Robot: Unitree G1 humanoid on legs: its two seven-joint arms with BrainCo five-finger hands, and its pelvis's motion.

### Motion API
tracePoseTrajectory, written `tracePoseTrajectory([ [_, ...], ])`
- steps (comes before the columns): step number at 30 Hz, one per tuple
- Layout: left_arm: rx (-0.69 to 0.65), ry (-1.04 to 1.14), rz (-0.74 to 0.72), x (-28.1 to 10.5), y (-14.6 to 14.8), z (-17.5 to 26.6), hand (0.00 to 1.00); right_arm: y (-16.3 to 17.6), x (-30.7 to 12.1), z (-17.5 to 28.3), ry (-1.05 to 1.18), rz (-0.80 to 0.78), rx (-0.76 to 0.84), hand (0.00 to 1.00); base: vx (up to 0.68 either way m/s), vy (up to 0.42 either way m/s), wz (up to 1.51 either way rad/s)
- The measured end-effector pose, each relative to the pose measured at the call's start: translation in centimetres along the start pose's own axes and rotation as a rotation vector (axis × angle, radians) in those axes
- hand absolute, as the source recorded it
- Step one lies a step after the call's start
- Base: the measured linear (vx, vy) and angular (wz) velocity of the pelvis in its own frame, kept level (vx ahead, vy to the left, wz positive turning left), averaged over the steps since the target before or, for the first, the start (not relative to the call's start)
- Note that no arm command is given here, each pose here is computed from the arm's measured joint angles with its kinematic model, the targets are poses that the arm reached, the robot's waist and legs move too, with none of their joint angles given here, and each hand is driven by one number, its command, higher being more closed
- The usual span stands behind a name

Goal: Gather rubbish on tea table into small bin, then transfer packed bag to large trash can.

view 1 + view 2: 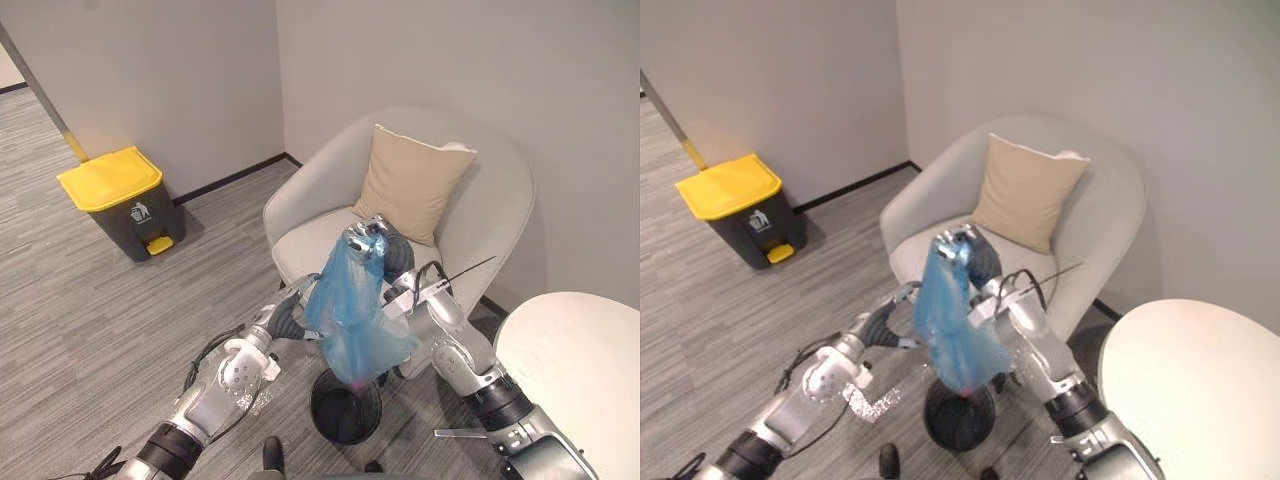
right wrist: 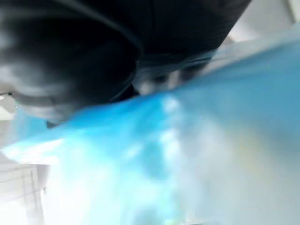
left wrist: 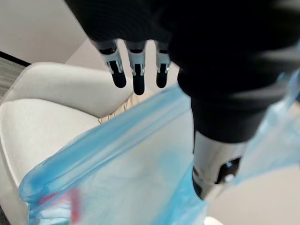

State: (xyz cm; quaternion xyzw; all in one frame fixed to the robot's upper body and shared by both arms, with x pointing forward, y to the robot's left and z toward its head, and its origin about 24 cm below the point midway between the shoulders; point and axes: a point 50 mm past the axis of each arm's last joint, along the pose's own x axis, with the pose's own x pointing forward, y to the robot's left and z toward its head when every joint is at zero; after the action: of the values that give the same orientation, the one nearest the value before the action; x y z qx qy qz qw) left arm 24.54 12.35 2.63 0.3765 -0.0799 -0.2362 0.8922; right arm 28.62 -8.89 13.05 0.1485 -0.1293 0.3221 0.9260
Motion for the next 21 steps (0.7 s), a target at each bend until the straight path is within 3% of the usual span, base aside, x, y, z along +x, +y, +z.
tracePoseTrajectory([
  [15, -0.064, -0.064, -0.086, 1.7, -3.4, 1.9, 0.00, 1.2, 1.2, 0.7, -0.027, 0.028, 0.000, 1.00, 0.00, 0.000, -0.01],
  [16, -0.065, -0.063, -0.085, 1.8, -3.4, 1.9, 1.00, 1.4, 1.4, 0.8, -0.028, 0.035, 0.002, 1.00, 0.00, 0.000, 0.00],
  [21, -0.074, -0.078, -0.050, 2.6, -3.3, 2.4, 1.00, 2.3, 2.1, 0.7, -0.028, 0.049, 0.012, 1.00, 0.00, 0.000, 0.00],
])
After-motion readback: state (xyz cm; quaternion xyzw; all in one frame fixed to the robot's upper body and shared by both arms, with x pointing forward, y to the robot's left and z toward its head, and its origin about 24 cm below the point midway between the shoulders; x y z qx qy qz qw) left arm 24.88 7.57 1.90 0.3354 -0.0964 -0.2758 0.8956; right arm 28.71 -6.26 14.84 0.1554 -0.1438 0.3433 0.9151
